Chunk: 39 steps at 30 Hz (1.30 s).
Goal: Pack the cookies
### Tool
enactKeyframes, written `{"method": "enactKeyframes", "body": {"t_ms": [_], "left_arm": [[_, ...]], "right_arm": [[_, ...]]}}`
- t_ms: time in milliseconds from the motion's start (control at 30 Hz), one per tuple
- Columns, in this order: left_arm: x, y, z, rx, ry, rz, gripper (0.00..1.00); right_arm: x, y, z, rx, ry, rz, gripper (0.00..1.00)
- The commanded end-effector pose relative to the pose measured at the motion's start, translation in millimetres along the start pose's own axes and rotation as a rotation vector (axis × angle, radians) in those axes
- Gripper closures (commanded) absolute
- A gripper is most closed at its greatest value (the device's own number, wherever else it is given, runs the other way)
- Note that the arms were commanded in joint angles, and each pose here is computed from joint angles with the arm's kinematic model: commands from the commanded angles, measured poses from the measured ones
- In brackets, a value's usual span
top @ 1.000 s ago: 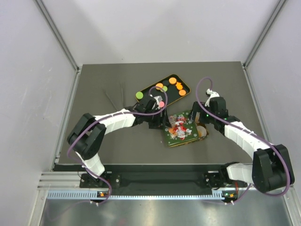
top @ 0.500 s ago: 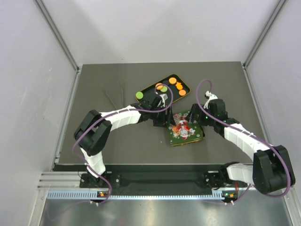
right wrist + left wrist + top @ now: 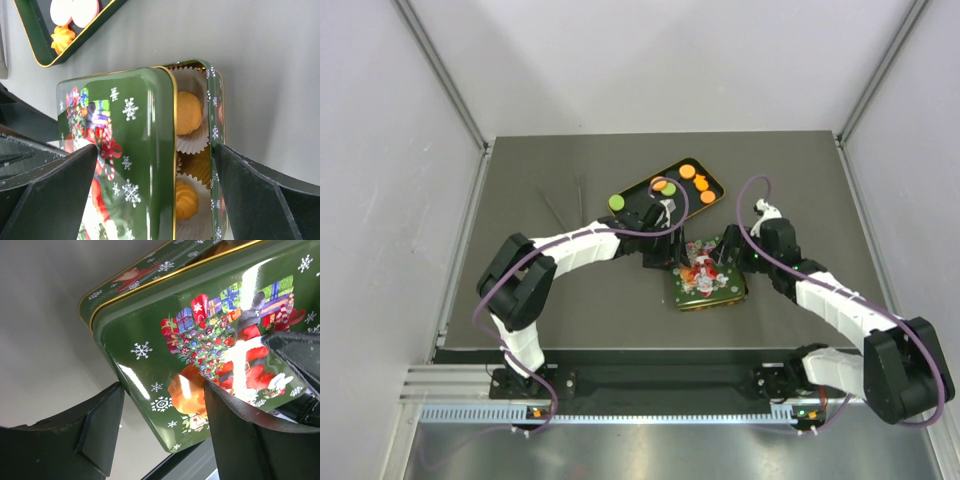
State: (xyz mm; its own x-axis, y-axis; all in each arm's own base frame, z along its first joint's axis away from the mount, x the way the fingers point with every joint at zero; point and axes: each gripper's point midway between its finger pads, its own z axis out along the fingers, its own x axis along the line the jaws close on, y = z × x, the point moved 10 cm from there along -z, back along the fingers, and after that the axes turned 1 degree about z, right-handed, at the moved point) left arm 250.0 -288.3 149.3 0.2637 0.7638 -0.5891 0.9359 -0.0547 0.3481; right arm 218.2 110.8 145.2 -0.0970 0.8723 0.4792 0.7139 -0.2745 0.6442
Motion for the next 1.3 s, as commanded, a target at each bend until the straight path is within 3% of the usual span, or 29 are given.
{"method": "enactKeyframes", "body": {"t_ms": [0,667,1267], "left_arm": [[-16.4,13.6,0.4,-0.048,-0.057,0.048,0.31],[-36.0,25.3,-25.3,-0.093,-0.079,0.079,0.31],[-39.2,25.9,-33.1,-0.106,-0.064,0.091,0.29]], "right_arm": [[17.6,-26.7,-7.2,0.125,0.116,0.047,0.00],[20.0,-39.4,-12.1,0.131,0.120,0.078,0.00],[11.6,-29.3,-11.2,0.093,0.006,0.042,0.00]]}}
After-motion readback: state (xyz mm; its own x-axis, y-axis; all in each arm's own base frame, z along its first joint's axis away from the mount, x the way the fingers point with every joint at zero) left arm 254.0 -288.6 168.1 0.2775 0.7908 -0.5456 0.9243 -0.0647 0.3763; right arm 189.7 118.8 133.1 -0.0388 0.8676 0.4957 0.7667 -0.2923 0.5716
